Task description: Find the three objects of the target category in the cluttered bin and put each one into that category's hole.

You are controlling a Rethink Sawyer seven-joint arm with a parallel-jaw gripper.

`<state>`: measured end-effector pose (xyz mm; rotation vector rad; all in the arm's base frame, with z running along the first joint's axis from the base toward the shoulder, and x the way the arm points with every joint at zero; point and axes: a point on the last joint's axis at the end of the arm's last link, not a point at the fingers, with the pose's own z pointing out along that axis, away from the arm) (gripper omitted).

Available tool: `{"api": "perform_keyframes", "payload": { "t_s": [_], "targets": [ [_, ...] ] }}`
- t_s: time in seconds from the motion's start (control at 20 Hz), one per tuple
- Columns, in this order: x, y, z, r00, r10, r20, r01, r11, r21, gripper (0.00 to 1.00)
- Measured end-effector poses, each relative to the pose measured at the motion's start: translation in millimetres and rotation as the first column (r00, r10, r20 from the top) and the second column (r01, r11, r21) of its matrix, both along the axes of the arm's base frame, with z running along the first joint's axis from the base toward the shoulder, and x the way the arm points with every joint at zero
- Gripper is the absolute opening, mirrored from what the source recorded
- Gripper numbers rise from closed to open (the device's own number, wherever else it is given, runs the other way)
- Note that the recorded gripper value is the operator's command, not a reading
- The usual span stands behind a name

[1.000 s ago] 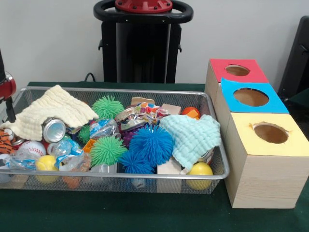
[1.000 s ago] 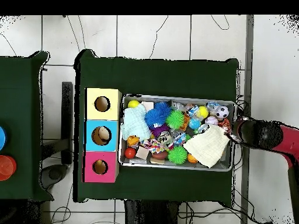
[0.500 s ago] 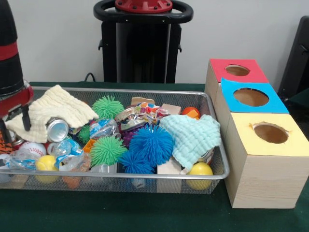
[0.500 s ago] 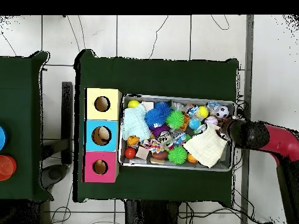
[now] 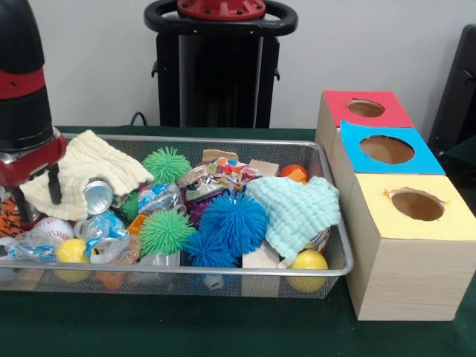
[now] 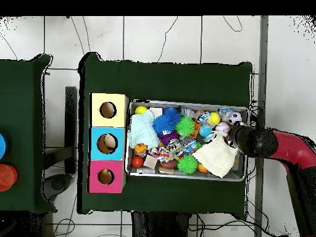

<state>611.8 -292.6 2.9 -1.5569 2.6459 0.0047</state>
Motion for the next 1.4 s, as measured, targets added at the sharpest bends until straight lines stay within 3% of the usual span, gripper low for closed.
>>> {"api": "perform_keyframes", "payload": {
  "t_s": [0.75, 1.4],
  "targets": [
    [-14.2, -30.2, 1.9, 0.9988, -0.048, 0.002, 0.048, 0.9988, -0.004, 1.0],
    [-18.8, -25.9, -21.5, 0.9996, -0.028, -0.009, 0.029, 0.9996, 0.003, 1.0]
  ]
}}
